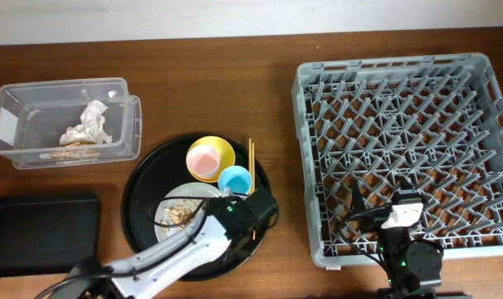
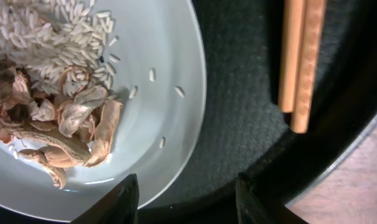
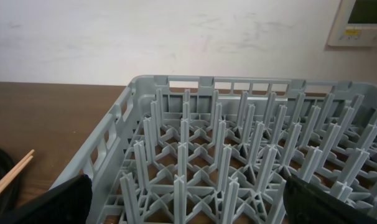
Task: Sort waste into correct bins and load items into the dishwasher rack
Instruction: 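Reach the left gripper to the white plate's rim and grasp it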
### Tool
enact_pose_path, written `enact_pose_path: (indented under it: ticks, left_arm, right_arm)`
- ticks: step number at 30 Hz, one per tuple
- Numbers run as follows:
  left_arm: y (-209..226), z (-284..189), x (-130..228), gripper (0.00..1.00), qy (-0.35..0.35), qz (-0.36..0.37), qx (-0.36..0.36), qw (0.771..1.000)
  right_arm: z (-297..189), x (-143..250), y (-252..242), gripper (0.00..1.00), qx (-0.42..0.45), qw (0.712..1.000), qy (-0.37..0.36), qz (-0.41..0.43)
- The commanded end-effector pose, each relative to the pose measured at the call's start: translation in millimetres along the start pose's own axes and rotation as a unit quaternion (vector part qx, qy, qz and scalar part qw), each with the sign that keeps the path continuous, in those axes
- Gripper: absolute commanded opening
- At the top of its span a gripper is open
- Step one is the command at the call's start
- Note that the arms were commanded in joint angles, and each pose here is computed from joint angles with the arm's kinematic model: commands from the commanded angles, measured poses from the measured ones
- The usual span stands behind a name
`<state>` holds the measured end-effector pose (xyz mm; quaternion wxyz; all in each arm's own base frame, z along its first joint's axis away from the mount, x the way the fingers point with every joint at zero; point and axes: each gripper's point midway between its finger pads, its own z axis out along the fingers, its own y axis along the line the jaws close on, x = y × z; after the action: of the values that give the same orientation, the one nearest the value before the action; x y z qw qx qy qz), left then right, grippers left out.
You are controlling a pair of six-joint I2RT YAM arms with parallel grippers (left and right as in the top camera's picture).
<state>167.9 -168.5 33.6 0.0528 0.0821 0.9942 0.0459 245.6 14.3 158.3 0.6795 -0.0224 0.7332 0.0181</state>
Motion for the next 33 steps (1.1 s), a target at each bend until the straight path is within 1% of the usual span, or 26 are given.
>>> enact_pose_path:
  ticks: [1, 3, 4, 6, 17, 22, 24, 25, 30, 33]
  left_arm:
    - [3, 2, 3, 0.50, -0.019, 0.021, -0.007, 1.000]
    - [3, 8, 4, 0.49, -0.027, 0.025, -0.009, 0.999]
    - [2, 11, 5, 0.46, -0.027, 0.025, -0.007, 0.999]
    - [4, 13, 6, 0.45, -0.027, 0.025, -0.008, 0.999]
    - [5, 14, 3, 0.45, -0.037, 0.023, -0.013, 0.999]
    - [10, 14, -4, 0.45, -0.055, 0.022, -0.030, 0.998]
    - [11, 14, -3, 0.44, -0.055, 0.022, -0.031, 0.998]
    - [10, 15, -4, 0.41, -0.056, 0.022, -0.029, 0.998]
    - [11, 24, 3, 0.41, -0.050, 0.002, -0.023, 0.998]
    - [10, 24, 1, 0.41, -0.054, 0.001, -0.021, 0.998]
  right_arm:
    - [0, 4, 0, 0.98, 0.002, 1.000, 0.003, 0.002]
    - [0, 4, 0, 0.98, 0.002, 1.000, 0.003, 0.002]
    - [0, 4, 0, 0.98, 0.002, 1.000, 0.003, 0.002]
    - [0, 4, 0, 0.98, 0.002, 1.000, 0.003, 0.002]
    - [0, 4, 0, 0.98, 0.002, 1.000, 0.003, 0.002]
    - [0, 4, 0, 0.98, 0.002, 1.000, 0.003, 0.002]
    - [0, 4, 0, 0.98, 0.002, 1.000, 0.003, 0.002]
    - [0, 4, 0, 0.98, 0.002, 1.000, 0.003, 0.002]
    - [0, 4, 0, 0.98, 0.002, 1.000, 0.003, 0.002]
    - [0, 4, 0, 0.98, 0.002, 1.000, 0.003, 0.002]
